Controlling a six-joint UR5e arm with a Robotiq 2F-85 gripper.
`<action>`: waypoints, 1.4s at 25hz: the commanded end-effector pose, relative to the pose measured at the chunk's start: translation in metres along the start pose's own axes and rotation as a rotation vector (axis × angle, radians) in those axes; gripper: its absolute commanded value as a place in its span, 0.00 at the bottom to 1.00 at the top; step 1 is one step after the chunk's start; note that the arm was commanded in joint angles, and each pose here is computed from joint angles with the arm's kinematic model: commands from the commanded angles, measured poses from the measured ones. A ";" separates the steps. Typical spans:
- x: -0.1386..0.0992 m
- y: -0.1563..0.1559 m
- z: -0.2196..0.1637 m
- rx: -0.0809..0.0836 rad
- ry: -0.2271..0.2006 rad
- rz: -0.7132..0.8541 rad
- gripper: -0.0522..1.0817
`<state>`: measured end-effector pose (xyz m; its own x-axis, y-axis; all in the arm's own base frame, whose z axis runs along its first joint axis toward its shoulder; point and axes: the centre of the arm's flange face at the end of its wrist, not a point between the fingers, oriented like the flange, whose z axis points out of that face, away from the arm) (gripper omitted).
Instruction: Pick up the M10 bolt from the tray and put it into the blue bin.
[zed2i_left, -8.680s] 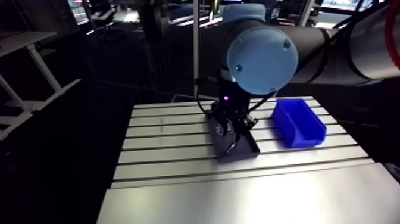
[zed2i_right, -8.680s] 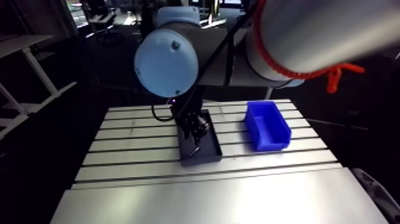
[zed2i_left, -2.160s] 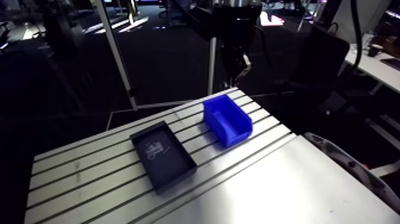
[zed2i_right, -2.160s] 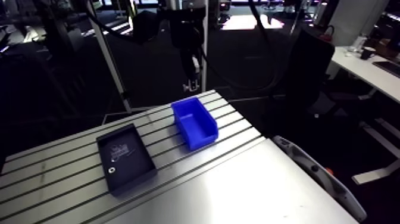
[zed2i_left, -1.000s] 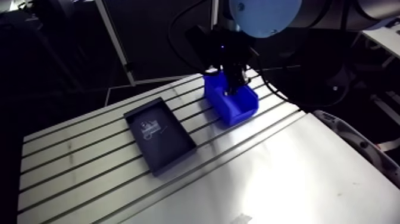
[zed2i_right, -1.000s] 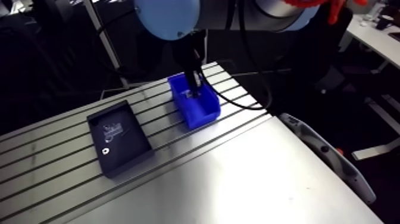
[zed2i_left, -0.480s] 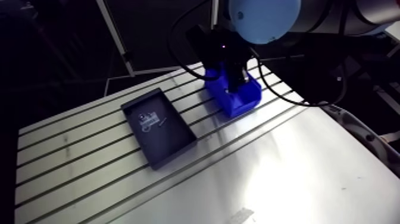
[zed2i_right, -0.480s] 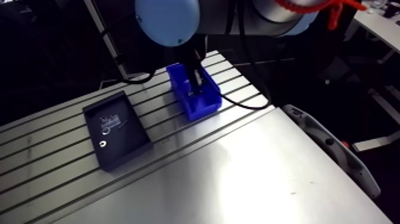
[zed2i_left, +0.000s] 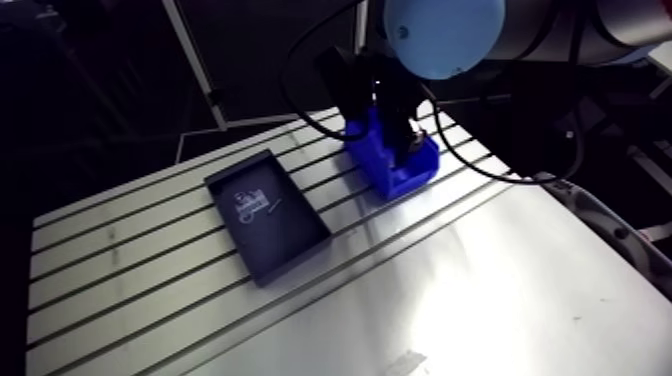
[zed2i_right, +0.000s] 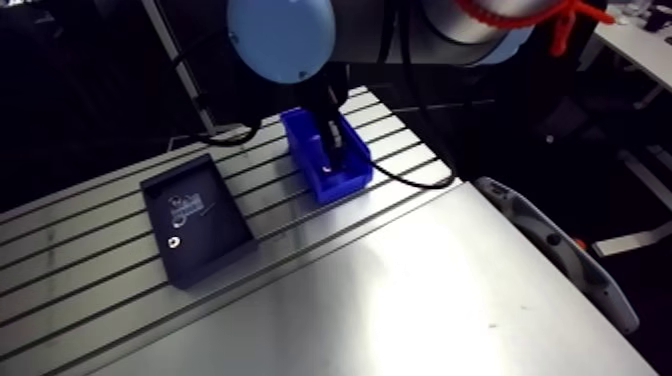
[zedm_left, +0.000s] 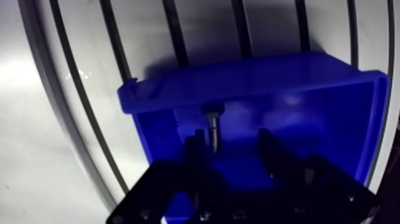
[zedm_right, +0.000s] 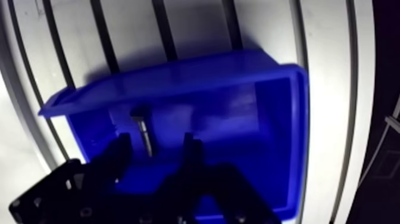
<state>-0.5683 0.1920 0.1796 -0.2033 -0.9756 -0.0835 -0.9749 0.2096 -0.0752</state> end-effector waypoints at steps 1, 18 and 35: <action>-0.001 -0.008 -0.040 -0.059 -0.015 0.014 0.12; 0.055 -0.031 -0.241 0.049 0.066 0.735 0.06; 0.156 -0.058 -0.345 0.096 0.010 1.460 0.06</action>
<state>-0.5771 0.0830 0.4544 -0.9335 -0.3443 -0.1004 -0.3408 0.9387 -0.0514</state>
